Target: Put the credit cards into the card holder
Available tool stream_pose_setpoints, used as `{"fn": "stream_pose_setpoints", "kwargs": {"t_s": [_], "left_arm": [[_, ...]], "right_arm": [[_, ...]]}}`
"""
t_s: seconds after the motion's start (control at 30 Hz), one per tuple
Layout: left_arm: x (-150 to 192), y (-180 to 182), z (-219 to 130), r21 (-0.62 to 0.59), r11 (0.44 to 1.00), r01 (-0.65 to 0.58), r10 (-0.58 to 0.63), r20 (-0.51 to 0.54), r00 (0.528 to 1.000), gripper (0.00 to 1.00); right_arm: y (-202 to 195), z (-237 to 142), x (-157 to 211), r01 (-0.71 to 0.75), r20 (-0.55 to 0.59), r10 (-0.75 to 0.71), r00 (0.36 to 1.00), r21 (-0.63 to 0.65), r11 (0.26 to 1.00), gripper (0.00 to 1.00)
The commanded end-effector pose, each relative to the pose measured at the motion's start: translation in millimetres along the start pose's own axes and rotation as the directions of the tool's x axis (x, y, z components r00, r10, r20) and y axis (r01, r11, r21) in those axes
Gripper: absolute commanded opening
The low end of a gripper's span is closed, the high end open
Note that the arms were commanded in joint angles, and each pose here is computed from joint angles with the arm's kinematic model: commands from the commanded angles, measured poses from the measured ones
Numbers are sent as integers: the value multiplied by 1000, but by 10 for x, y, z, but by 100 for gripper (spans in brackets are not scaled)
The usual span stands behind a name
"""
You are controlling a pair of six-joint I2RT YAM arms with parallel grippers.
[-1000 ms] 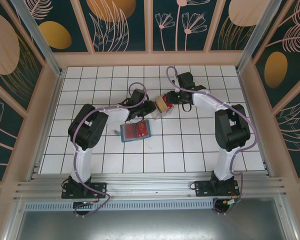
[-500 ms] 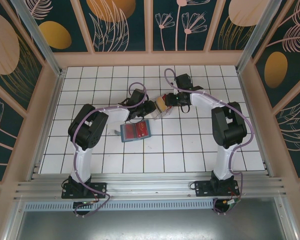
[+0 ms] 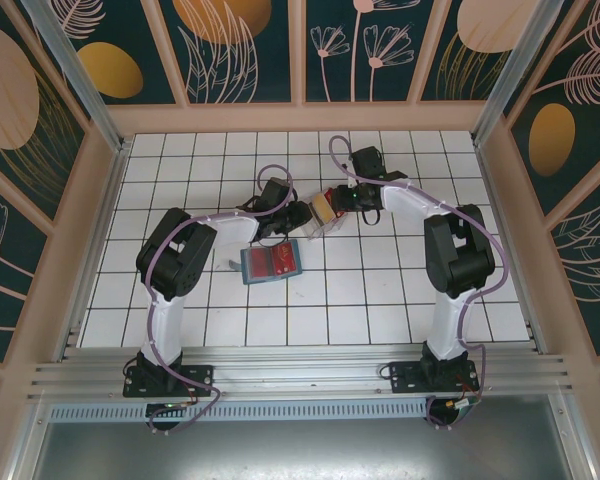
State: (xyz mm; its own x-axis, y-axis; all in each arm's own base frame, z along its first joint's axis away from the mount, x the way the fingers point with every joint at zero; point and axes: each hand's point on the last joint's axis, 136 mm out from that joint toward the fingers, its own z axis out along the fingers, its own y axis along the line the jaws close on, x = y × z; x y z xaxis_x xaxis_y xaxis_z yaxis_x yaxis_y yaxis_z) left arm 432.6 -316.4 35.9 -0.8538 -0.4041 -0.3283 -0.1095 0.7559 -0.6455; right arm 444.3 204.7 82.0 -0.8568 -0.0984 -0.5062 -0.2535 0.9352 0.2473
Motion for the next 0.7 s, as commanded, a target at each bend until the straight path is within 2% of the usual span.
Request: {"fn": "stream_pose_setpoints", "kwargs": {"t_s": [0.0,0.67], "left_arm": [[225,349,54,-114,993,18,-27,-77,997,39],[254,379,60,-117,993,22,-32,-81,996,39]], "right_arm": [[-43,-237,-207,4,62,-6,998,31,1000,45],[-26,-303,-182,8,63,-9,998,22,1000,27]]}}
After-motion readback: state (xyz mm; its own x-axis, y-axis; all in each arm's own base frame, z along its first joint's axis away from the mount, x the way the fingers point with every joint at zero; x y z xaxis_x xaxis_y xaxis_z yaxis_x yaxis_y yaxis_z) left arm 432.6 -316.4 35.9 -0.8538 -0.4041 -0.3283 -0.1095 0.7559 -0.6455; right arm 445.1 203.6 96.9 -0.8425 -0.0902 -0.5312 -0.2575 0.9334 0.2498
